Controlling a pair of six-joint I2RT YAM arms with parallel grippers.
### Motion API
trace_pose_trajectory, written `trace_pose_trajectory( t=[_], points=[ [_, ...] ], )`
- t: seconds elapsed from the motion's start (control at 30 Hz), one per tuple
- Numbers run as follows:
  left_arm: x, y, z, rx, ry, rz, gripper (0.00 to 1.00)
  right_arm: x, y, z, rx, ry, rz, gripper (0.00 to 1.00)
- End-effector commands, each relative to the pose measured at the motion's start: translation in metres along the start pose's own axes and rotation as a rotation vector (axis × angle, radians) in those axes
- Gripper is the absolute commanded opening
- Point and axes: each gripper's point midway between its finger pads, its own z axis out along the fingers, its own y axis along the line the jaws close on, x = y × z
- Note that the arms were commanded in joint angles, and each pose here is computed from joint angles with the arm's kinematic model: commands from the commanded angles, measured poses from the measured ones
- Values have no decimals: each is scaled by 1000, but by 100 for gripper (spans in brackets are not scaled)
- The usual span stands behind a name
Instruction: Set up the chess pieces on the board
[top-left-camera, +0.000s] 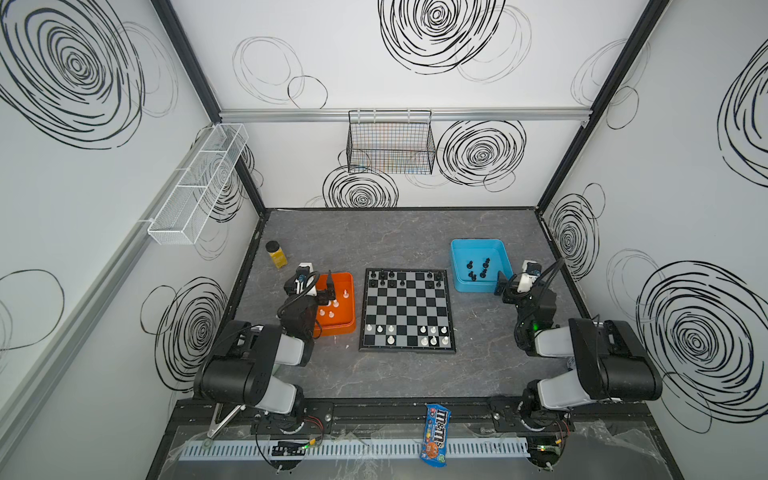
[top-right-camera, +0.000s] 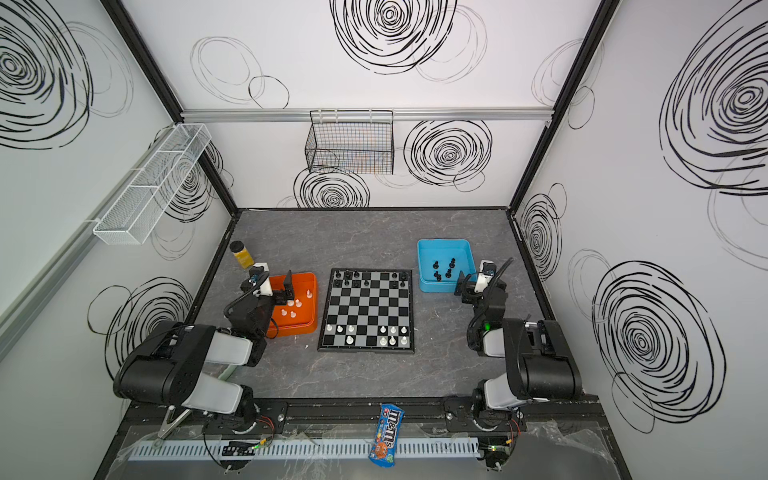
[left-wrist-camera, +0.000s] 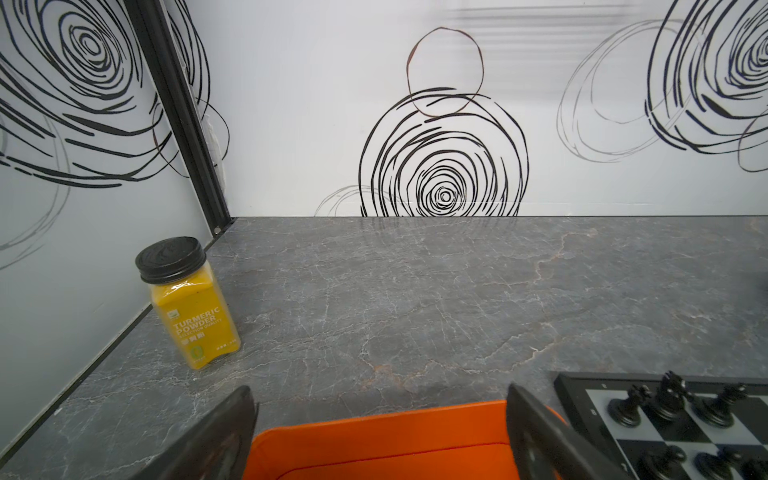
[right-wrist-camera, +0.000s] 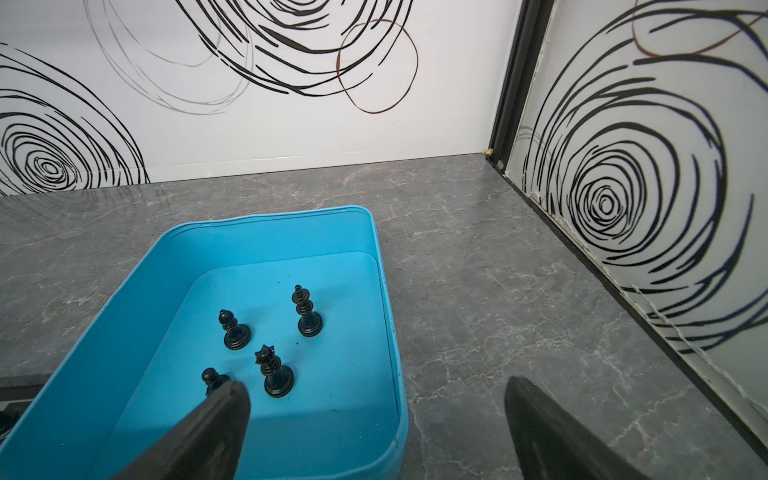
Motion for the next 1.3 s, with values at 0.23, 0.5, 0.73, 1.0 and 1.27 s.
trace_pose_trajectory(
  t=[0.23, 0.5, 0.73, 1.0, 1.27],
  points=[
    [-19, 1, 2, 11, -68, -17, 96, -12, -2, 2, 12, -43, 13, 100],
    [-18, 2, 3, 9, -65, -17, 96, -12, -2, 2, 12, -43, 13, 100],
    [-19, 2, 2, -1, -68, -13, 96, -13, -2, 1, 12, -45, 14, 100],
    [-31, 12, 1, -73, -65, -28, 96, -19, 1, 2, -11, -35, 9, 100],
    [-98, 21, -8, -70, -124, -140, 96, -57, 13, 10, -69, 19, 72, 100]
  ],
)
